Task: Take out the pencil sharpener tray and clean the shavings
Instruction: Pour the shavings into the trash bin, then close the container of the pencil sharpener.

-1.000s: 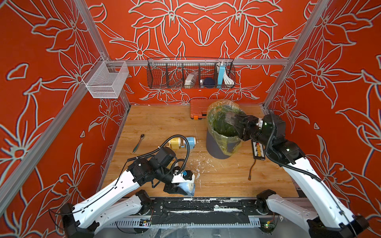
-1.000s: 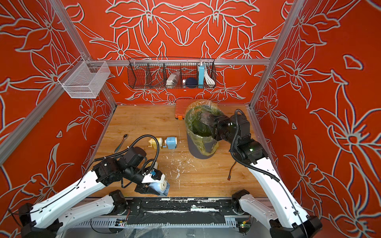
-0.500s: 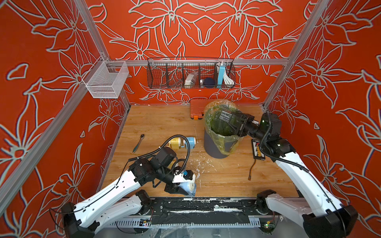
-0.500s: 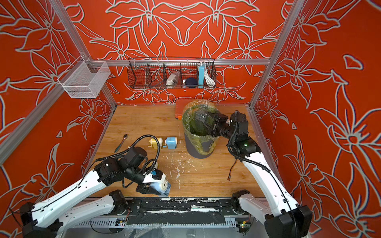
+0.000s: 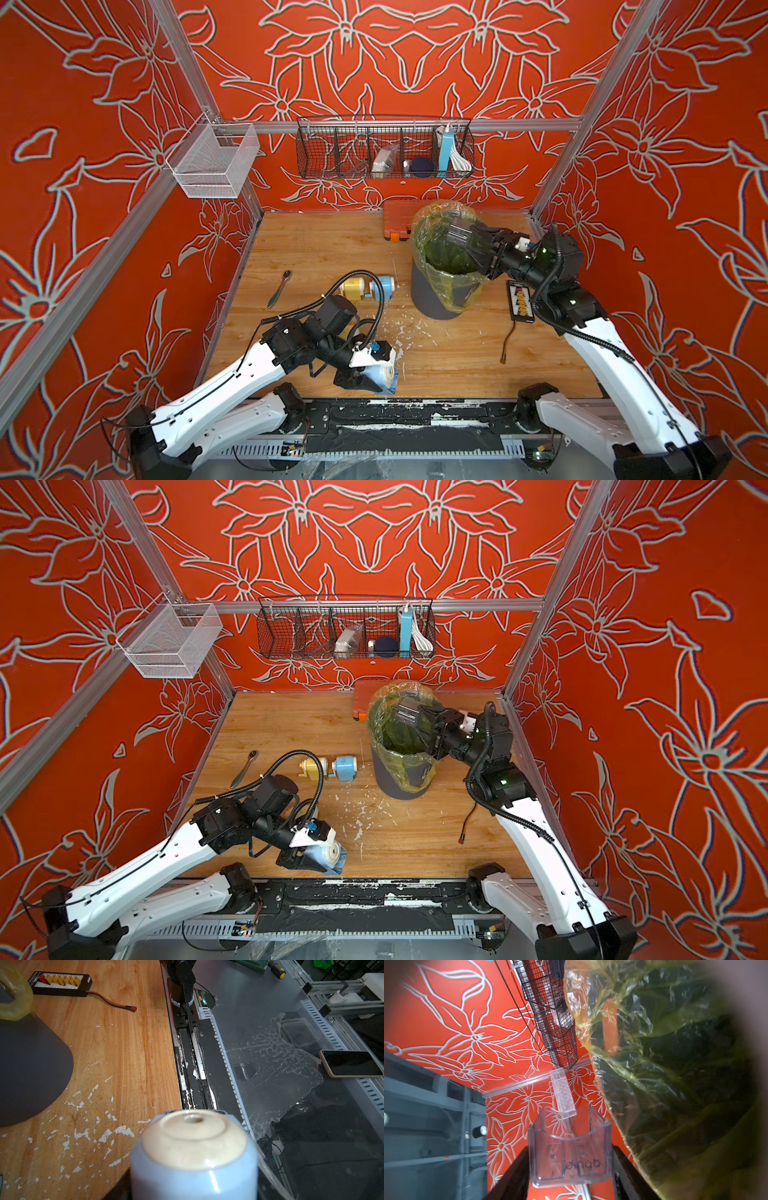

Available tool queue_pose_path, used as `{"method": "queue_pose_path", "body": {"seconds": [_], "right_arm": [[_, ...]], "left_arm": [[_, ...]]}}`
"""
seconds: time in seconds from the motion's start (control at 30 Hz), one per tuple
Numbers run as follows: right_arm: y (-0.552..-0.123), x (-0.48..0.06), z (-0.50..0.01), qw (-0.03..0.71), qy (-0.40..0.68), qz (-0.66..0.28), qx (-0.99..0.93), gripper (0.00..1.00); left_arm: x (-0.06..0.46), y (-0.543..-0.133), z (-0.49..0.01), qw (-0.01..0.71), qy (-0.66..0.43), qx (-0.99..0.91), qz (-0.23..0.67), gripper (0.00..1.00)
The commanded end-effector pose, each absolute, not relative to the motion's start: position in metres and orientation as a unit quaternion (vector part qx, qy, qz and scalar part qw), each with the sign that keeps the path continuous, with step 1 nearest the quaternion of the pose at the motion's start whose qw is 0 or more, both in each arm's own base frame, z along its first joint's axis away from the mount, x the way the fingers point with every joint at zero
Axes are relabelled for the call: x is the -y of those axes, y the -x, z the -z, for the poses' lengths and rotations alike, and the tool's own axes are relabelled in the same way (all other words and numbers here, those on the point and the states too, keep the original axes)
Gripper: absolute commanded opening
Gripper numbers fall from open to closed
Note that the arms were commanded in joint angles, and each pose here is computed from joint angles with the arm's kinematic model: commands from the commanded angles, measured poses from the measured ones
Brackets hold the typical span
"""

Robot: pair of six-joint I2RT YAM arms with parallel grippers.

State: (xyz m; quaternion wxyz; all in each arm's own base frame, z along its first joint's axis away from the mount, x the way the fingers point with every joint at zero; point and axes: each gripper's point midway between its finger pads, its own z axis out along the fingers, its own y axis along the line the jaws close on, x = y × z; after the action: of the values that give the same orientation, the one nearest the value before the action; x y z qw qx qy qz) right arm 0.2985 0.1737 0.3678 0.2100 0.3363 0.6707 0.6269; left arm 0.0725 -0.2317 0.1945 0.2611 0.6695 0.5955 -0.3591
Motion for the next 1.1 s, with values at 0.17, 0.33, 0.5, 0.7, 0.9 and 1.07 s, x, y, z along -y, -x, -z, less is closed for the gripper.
{"method": "queue_pose_path", "body": {"seconds": [0.17,0.33,0.5,0.7,0.9,1.07], "right_arm": [[-0.233,-0.173,-0.422,0.469,0.043,-0.525,-0.709,0.00],[-0.185,-0.168,-0.400,0.530,0.192,-0.448,-0.694,0.00],[-0.155,-0.173,-0.339,0.483,0.275,-0.423,-0.715,0.00],[-0.121,-0.173,-0.316,0.500,0.341,-0.412,-0.681,0.00],[-0.103,-0.175,-0.311,0.500,0.371,-0.418,-0.662,0.00],[-0.097,-0.179,-0.305,0.490,0.384,-0.419,-0.661,0.00]], "left_arm": [[0.237,-0.062,-0.228,0.280,-0.671,-0.562,0.395,0.00],[0.240,-0.059,-0.235,0.283,-0.668,-0.554,0.408,0.00],[0.244,-0.061,-0.242,0.288,-0.664,-0.548,0.418,0.00],[0.252,-0.063,-0.253,0.294,-0.658,-0.540,0.435,0.00],[0.259,-0.067,-0.259,0.297,-0.650,-0.537,0.448,0.00],[0.264,-0.071,-0.260,0.295,-0.643,-0.540,0.456,0.00]]}}
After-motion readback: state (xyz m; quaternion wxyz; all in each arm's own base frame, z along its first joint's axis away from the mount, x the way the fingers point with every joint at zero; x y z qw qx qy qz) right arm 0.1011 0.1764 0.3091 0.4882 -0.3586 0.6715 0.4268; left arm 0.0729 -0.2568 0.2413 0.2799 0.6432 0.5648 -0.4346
